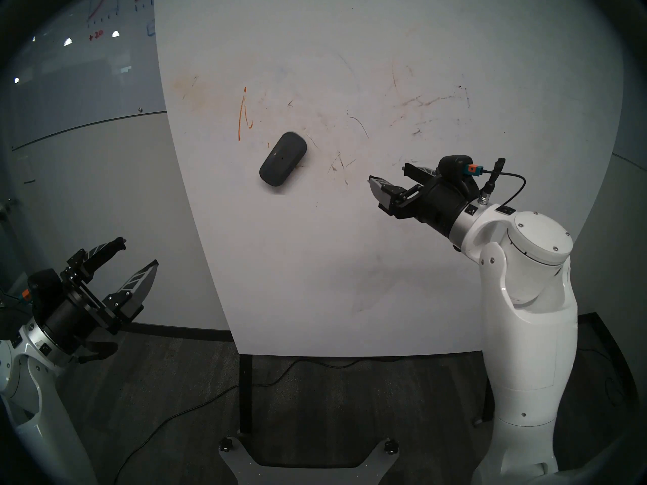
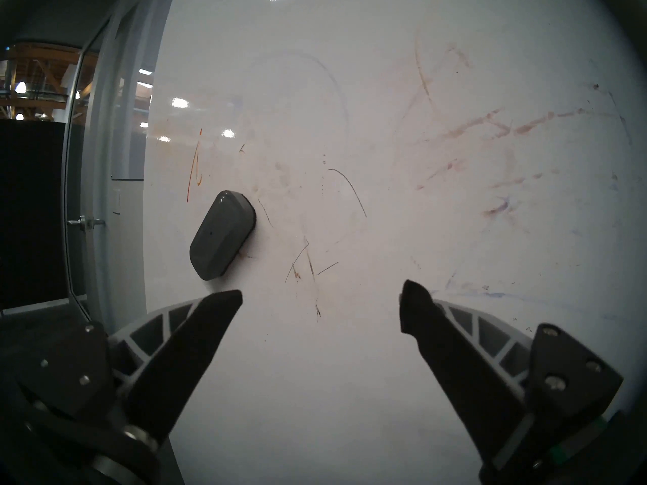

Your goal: Erase all marks on the whiteboard with the eraser

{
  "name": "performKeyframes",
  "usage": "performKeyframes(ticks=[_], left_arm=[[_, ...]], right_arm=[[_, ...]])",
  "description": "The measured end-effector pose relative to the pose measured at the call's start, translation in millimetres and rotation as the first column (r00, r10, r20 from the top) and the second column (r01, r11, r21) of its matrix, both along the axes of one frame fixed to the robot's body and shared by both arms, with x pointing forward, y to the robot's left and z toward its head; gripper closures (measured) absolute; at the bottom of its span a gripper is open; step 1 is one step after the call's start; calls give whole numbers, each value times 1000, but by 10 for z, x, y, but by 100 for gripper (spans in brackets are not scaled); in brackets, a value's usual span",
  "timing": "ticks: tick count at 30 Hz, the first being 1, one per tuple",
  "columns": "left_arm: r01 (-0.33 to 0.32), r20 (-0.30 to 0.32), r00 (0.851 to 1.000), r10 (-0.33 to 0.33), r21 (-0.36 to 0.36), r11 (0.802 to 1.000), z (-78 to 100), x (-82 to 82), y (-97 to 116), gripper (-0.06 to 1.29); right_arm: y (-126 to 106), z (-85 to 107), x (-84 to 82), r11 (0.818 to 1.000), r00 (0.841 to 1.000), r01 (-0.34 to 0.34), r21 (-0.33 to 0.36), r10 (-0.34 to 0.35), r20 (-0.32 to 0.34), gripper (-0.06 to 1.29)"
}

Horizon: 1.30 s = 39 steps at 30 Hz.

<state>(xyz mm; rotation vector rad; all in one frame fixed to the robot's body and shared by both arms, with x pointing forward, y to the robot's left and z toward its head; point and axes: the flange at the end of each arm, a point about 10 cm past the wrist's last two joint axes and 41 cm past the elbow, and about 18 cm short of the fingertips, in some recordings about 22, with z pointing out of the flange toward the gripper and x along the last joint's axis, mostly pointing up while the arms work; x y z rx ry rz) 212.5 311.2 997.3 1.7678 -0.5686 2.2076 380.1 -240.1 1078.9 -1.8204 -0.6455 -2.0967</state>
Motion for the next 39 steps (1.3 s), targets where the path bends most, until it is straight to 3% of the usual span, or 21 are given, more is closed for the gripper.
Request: performKeyframes(ticks=[29,39], left_arm=[[1,-1,1000,-1,-1,1000,0,2,-2,-4],[-3,-20,1000,3,27,1000,18,107,-50,-4]], right_arm=[[5,15,-14,1000,999,-12,-4,13,52,3],[2,13,-14,1000,998,-13,0,13,55,3]])
